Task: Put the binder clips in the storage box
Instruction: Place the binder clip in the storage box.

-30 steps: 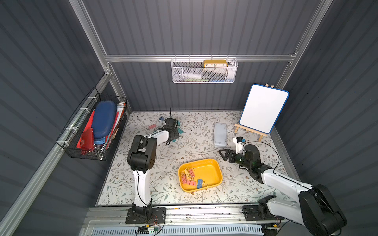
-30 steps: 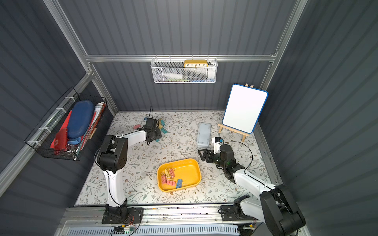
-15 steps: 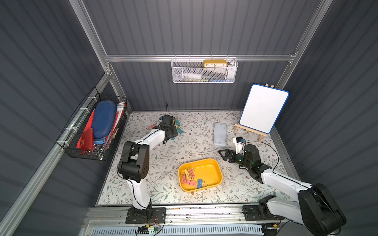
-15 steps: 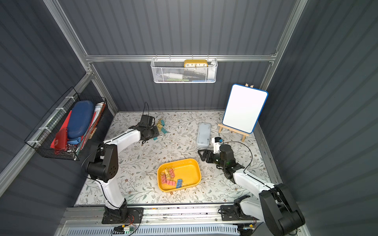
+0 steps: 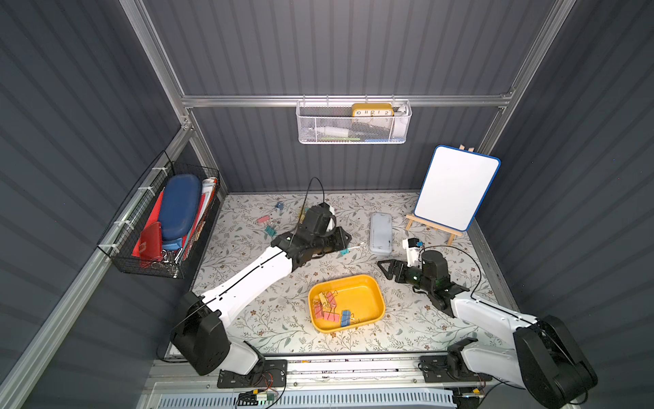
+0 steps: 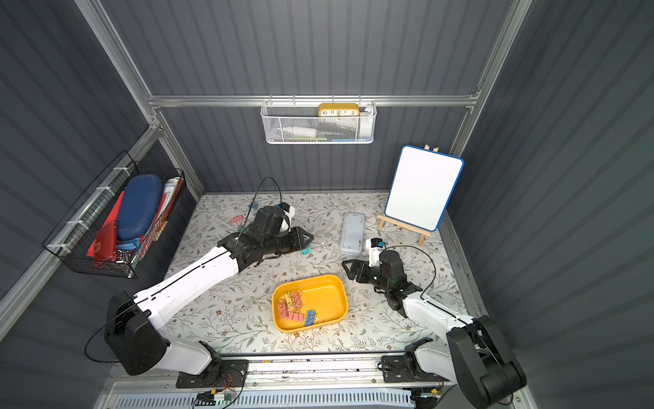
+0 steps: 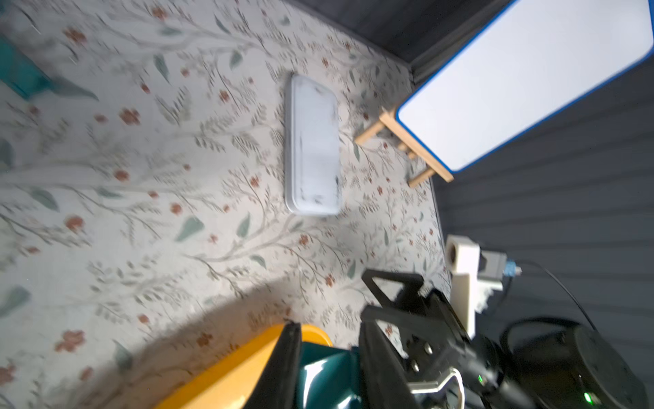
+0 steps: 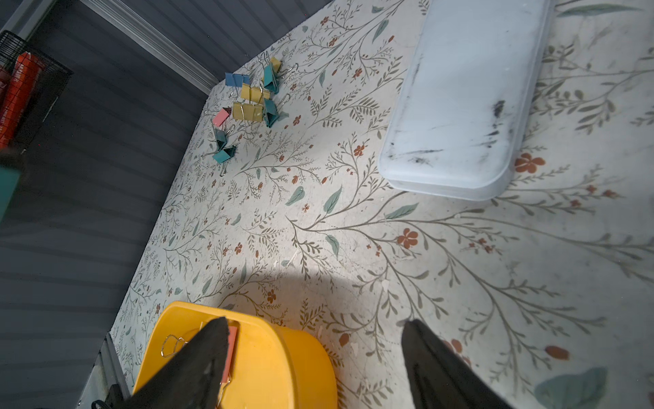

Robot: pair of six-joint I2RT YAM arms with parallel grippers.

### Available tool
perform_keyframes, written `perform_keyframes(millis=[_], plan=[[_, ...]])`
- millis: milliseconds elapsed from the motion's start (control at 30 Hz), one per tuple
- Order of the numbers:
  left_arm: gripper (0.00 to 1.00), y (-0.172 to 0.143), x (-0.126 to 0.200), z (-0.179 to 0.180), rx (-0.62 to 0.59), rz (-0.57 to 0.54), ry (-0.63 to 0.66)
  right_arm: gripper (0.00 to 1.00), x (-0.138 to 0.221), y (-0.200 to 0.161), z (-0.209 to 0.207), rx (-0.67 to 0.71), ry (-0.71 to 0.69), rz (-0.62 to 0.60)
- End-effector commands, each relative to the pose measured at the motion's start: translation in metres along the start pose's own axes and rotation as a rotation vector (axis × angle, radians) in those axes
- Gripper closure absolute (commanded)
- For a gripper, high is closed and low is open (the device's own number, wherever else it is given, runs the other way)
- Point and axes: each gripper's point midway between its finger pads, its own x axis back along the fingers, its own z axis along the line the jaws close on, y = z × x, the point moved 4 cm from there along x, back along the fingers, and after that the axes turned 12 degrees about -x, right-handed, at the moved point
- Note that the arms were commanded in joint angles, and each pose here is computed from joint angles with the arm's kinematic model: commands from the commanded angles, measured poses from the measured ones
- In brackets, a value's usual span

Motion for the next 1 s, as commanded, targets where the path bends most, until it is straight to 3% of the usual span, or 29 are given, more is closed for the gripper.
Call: perform_keyframes(millis=[0,333,567,633,833,967], plan=[[0.80,-0.034,0.001,-0.012,0.139,0.060,-0.014,0.19,0.000,0.001,0.000,0.003,0.011,-0.007],[0.78,-0.139,-0.008,0.004,0.199,0.294,0.022,0.18,0.000,0.002,0.002,0.003,0.022,-0.010],[0.76,-0.169,-0.022,0.032,0.226,0.313,0.065,0.18,-0.005,-0.002,-0.004,-0.007,0.002,0.009],[0.75,-0.174,-0.027,0.037,0.217,0.320,0.084,0.19,-0.005,-0.002,-0.004,-0.006,0.002,0.010],[0.49,-0.162,-0.025,0.033,0.200,0.269,0.075,0.18,-0.003,-0.001,0.001,0.003,0.025,0.010],[0.48,-0.129,-0.014,0.039,0.149,0.209,0.173,0.18,-0.002,-0.002,0.001,0.008,0.030,0.010]])
